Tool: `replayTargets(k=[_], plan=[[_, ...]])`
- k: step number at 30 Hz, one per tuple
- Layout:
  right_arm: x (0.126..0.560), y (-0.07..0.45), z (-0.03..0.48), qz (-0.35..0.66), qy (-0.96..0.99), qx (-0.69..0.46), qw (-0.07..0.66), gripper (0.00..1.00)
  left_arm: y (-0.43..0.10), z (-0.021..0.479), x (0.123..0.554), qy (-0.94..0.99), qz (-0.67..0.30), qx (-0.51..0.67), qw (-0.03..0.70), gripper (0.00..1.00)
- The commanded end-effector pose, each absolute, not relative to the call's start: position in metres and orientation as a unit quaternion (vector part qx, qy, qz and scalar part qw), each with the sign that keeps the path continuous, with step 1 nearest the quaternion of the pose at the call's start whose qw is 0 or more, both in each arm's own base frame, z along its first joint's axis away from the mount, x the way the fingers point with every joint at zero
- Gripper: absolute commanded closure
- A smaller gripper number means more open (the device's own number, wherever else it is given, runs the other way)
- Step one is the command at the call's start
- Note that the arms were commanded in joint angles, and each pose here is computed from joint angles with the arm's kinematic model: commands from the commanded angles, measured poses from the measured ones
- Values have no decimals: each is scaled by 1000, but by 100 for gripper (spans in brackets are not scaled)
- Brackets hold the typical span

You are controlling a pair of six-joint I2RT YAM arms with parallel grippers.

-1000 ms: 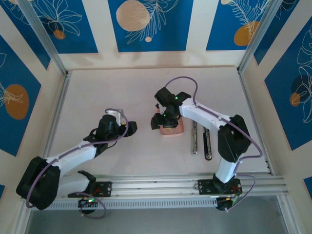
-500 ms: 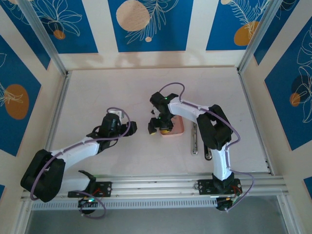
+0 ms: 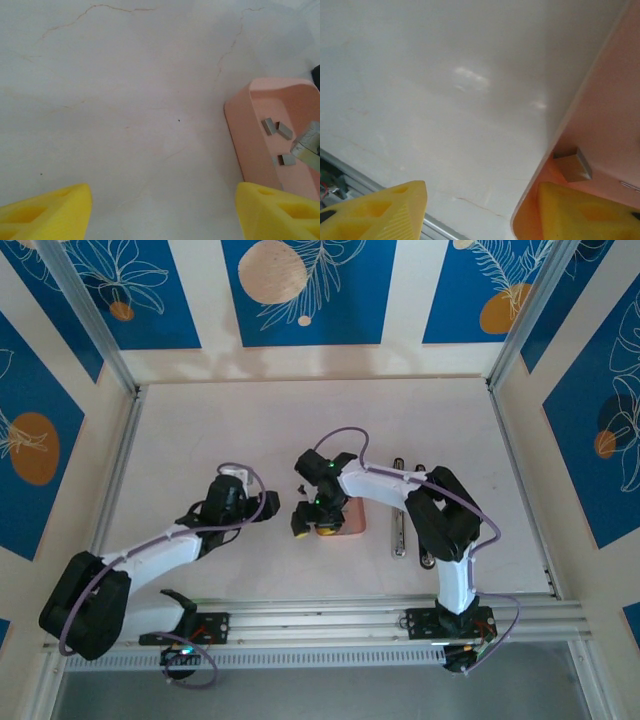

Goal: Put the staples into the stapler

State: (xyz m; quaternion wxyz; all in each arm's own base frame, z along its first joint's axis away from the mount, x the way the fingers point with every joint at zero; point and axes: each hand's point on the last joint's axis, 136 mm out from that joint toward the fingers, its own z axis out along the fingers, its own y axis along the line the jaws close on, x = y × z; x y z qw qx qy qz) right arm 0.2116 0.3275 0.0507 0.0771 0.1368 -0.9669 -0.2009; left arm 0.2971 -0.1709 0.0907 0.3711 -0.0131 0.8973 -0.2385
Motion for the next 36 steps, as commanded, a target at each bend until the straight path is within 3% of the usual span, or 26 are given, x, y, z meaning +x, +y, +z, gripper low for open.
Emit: replayTargets(k=[1, 9, 15, 23, 36], plan=[[202, 348, 72, -236, -959, 136, 72, 40, -164, 96, 296, 890, -240, -22, 388, 25], [206, 327, 102, -204, -963, 177, 21, 41, -163, 97, 288, 885, -251, -18, 393, 28], [239, 287, 113, -180, -962, 204, -11, 46, -170, 99, 290, 879, -268, -10, 394, 29], [285, 251, 95, -124, -961, 246, -19, 48, -213, 94, 286, 864, -370, 7, 342, 36], [311, 244, 62, -84, -952, 295, -8, 50, -266, 83, 284, 857, -423, 47, 291, 40]])
